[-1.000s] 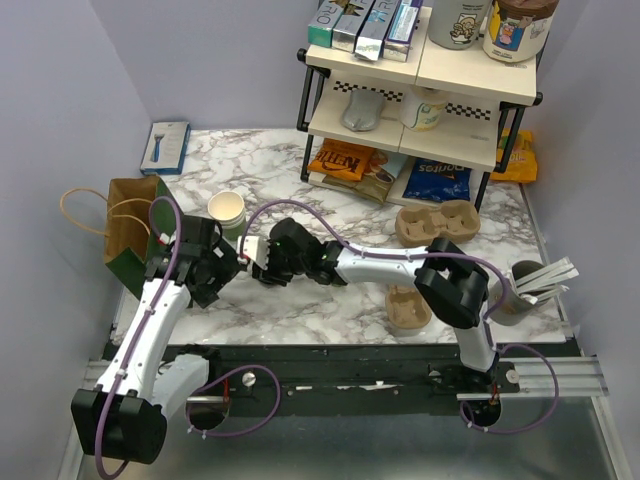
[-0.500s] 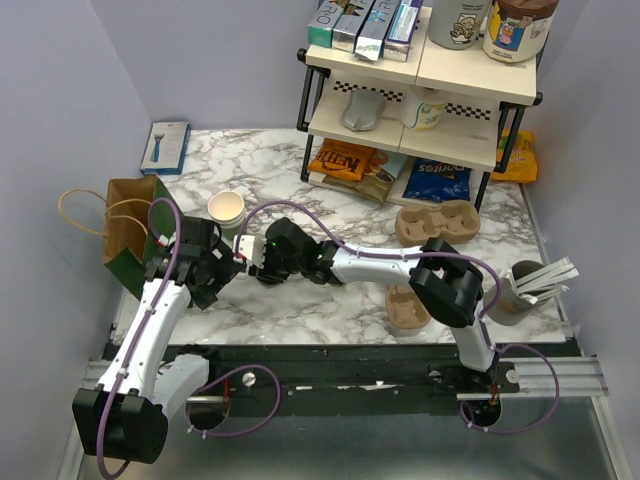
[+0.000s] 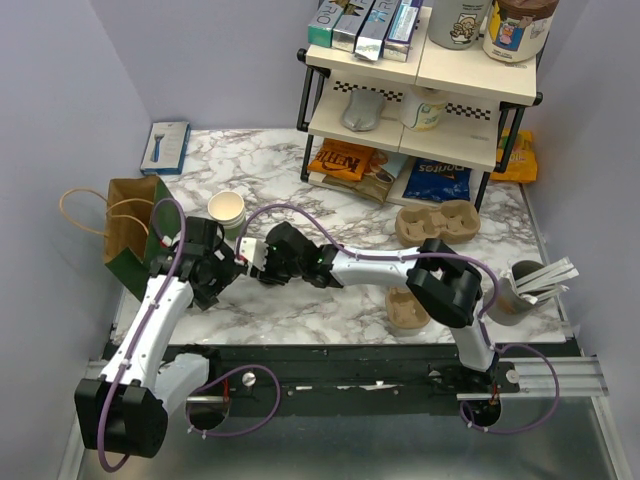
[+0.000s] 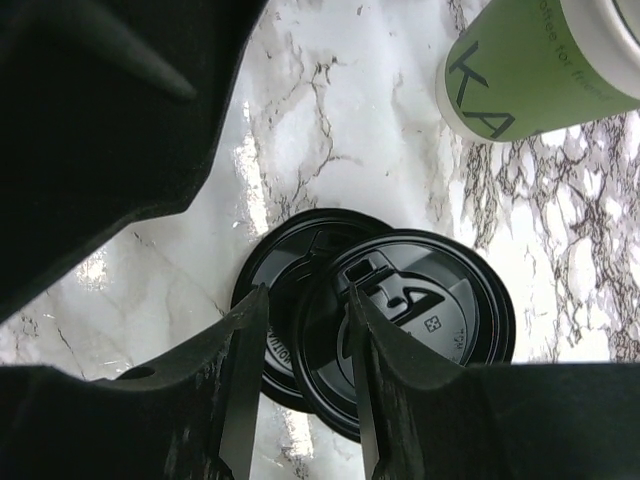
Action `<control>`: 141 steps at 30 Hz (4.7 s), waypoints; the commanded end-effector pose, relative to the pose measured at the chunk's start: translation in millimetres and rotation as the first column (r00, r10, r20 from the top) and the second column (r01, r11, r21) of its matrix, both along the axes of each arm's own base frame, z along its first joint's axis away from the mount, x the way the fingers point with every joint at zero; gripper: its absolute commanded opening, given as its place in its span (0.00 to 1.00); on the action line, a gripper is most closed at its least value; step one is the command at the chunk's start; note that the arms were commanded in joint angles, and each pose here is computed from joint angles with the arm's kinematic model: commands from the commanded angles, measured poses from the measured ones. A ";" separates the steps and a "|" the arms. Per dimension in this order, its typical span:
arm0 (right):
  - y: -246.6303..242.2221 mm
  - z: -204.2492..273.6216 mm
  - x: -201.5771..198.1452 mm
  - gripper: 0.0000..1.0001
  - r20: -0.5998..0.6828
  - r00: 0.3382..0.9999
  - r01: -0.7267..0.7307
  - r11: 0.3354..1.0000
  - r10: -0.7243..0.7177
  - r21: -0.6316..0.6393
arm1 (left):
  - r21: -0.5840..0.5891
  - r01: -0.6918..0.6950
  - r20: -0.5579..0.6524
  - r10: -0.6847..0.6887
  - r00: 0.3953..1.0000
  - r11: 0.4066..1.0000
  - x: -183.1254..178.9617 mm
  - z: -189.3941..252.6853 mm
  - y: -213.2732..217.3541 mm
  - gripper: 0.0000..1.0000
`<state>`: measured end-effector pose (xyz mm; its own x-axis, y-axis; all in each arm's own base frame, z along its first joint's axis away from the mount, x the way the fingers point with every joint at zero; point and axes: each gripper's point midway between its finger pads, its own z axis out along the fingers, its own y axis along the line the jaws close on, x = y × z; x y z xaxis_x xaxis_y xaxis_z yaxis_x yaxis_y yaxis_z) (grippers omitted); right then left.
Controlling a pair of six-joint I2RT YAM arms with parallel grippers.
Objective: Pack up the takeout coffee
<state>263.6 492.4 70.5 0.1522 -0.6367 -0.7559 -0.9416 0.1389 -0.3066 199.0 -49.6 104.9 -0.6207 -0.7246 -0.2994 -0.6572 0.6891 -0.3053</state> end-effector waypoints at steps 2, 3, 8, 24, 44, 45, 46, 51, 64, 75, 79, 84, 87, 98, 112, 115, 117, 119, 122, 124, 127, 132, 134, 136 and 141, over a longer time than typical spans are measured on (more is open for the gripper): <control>-24.0 -20.8 4.6 0.45 -0.019 0.997 0.077 0.994 -0.079 -0.075 | 0.030 -0.034 0.043 0.033 0.999 0.999 13.3 2.2 6.7 0.99; -23.1 -17.1 3.9 0.45 -0.026 0.996 0.083 0.995 -0.085 -0.062 | 0.065 -0.047 0.035 0.045 0.998 0.997 14.1 -0.1 13.0 0.99; -11.6 13.7 0.8 0.45 -0.028 0.997 0.070 0.997 -0.069 0.045 | 0.118 -0.054 0.002 0.054 0.999 0.992 14.8 -8.7 21.5 0.99; -6.3 9.4 -3.1 0.45 -0.027 1.000 0.014 0.999 -0.013 0.038 | 0.141 -0.034 -0.012 0.036 0.999 0.989 10.9 -15.5 25.3 0.99; -5.0 -14.6 -0.5 0.41 -0.038 0.999 0.011 1.000 -0.012 -0.015 | 0.138 -0.039 -0.014 0.042 0.999 0.990 7.7 -24.8 29.4 0.99; -4.8 -15.6 -0.2 0.41 -0.039 0.999 0.014 1.000 -0.014 -0.017 | 0.138 -0.038 -0.016 0.041 0.999 0.990 7.3 -25.0 29.5 0.99; -4.9 -16.4 -0.3 0.41 -0.040 0.999 0.014 1.000 -0.014 -0.018 | 0.137 -0.039 -0.014 0.041 0.999 0.990 7.7 -24.5 29.4 0.99; -4.8 -21.2 0.5 0.29 -0.045 0.999 0.020 0.999 -0.021 -0.025 | 0.140 -0.042 -0.018 0.045 0.999 0.989 7.6 -25.8 31.1 0.99; 1.0 16.8 -1.9 0.06 -0.086 0.994 0.075 0.995 -0.068 0.073 | 0.093 0.004 0.038 -0.007 0.999 0.996 12.6 -18.8 20.7 0.99; -10.7 71.6 -14.4 0.01 -0.356 0.929 0.177 0.968 -0.104 0.180 | -0.004 0.058 0.246 -0.055 0.968 0.998 23.4 3.9 1.6 0.99; -15.3 99.2 -31.1 0.01 -0.514 0.858 0.135 0.958 0.015 0.252 | -0.083 0.117 0.382 -0.076 0.921 0.990 24.1 26.4 -15.0 0.99; -33.7 134.8 -47.2 0.01 -0.639 0.745 0.058 0.936 0.190 0.346 | -0.181 0.160 0.552 -0.034 0.833 0.970 22.6 63.7 -30.3 0.99; -36.4 149.0 -58.4 0.01 -0.653 0.710 0.017 0.921 0.263 0.390 | -0.288 0.229 0.663 0.021 0.748 0.930 22.9 87.2 -47.4 0.99; -36.3 161.2 -67.5 0.01 -0.651 0.689 -0.022 0.907 0.319 0.422 | -0.398 0.315 0.740 0.098 0.665 0.861 23.8 96.4 -63.9 0.99; -30.4 148.5 -40.7 0.01 -0.606 0.768 0.053 0.923 0.207 0.382 | -0.381 0.346 0.764 0.081 0.640 0.858 21.9 112.2 -66.1 0.99; -27.9 142.5 -35.3 0.01 -0.600 0.780 0.070 0.929 0.176 0.362 | -0.371 0.335 0.764 0.080 0.640 0.866 20.8 115.7 -63.7 0.99; -27.1 140.2 -34.9 0.01 -0.601 0.780 0.069 0.932 0.172 0.356 | -0.357 0.331 0.764 0.070 0.641 0.873 19.5 115.5 -62.4 0.99; -25.5 144.3 -38.3 0.01 -0.594 0.782 0.054 0.927 0.192 0.370 | -0.354 0.332 0.763 0.065 0.643 0.874 20.0 115.5 -62.6 0.99; -23.9 148.9 -37.7 0.01 -0.580 0.793 0.061 0.923 0.186 0.379 | -0.363 0.333 0.745 0.057 0.665 0.870 22.3 109.2 -64.7 0.99; -24.2 150.0 -35.7 0.01 -0.579 0.796 0.070 0.923 0.178 0.380 | -0.363 0.330 0.740 0.053 0.671 0.871 23.5 107.9 -64.8 0.99; -23.9 152.3 -34.4 0.01 -0.583 0.795 0.086 0.919 0.169 0.385 | -0.366 0.328 0.738 0.058 0.672 0.871 22.8 105.8 -64.5 0.98; -22.2 161.7 -37.9 0.01 -0.580 0.790 0.076 0.908 0.197 0.412 | -0.385 0.335 0.734 0.065 0.676 0.860 22.7 101.5 -67.2 0.96; -22.6 163.1 -38.8 0.01 -0.584 0.787 0.079 0.907 0.198 0.413 | -0.385 0.338 0.733 0.062 0.677 0.859 22.3 100.8 -67.6 0.95; -23.2 164.6 -39.1 0.01 -0.583 0.788 0.080 0.906 0.197 0.415 | -0.385 0.337 0.733 0.063 0.677 0.859 22.4 101.1 -67.3 0.93; -21.6 173.0 -43.0 0.01 -0.566 0.792 0.060 0.892 0.231 0.448 | -0.388 0.333 0.725 0.061 0.686 0.859 23.0 96.3 -67.7 0.91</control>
<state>225.9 465.5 218.7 -0.4150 -0.2919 -0.8617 -0.9077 0.0680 0.4141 223.5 -113.3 202.5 -0.4551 -0.8203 -0.3464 -0.0382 0.4067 -0.9128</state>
